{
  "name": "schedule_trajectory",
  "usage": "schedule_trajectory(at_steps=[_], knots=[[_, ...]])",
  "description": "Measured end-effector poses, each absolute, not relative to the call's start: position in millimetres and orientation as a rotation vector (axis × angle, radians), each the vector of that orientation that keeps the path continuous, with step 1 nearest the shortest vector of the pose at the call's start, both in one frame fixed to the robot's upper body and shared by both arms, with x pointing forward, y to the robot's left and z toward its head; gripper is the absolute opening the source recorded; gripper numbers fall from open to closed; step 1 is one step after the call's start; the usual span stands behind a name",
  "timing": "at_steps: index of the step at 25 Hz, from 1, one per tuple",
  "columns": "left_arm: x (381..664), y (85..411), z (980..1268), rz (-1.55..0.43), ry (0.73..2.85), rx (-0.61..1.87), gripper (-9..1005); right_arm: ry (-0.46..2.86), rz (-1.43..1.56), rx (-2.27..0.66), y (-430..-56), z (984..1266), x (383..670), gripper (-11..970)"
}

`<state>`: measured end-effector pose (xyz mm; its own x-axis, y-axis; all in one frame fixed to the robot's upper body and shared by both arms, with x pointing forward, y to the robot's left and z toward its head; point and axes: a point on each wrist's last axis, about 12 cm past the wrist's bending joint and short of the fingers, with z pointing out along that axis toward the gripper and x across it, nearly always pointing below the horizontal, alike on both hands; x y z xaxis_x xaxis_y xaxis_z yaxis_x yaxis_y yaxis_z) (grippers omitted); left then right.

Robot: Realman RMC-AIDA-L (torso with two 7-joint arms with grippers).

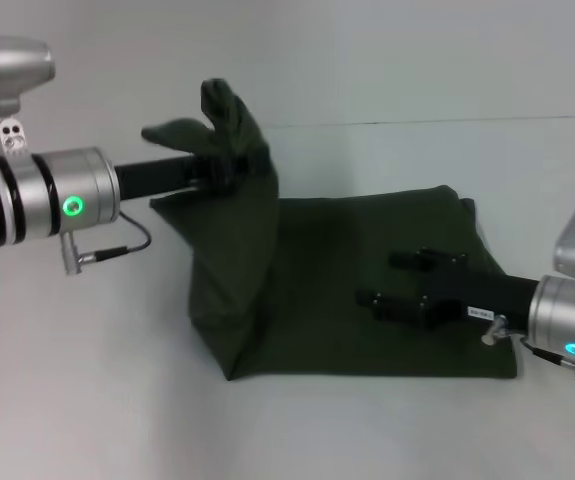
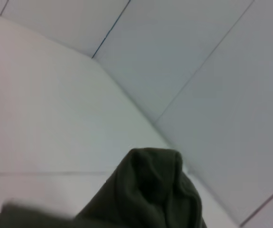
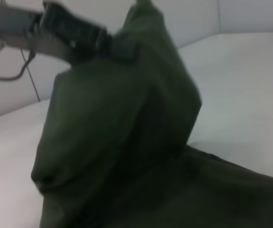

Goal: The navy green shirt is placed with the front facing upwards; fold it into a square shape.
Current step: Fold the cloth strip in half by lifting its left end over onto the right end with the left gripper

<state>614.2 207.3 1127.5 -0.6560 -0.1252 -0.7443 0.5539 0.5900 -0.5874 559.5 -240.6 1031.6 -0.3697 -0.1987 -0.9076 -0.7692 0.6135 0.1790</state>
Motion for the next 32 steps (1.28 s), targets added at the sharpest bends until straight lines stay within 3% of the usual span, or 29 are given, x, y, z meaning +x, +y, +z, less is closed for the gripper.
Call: schedule_trajectory(at_steps=[10, 20, 32], knots=[[616.0, 191.1, 1134.4, -1.217, 1.956, 0.292, 97, 1.901, 0.727, -0.758, -244.9, 1030.6, 561.5, 856], [619.4, 151.6, 1126.6, -1.22, 1.987, 0.323, 96, 1.818, 0.72, -0.669, -299.3, 1036.8, 521.0, 856], [616.8, 108.8, 1123.6, -1.226, 2.004, 0.368, 95, 1.839, 0.695, -0.58, -321.5, 1030.6, 498.5, 856]])
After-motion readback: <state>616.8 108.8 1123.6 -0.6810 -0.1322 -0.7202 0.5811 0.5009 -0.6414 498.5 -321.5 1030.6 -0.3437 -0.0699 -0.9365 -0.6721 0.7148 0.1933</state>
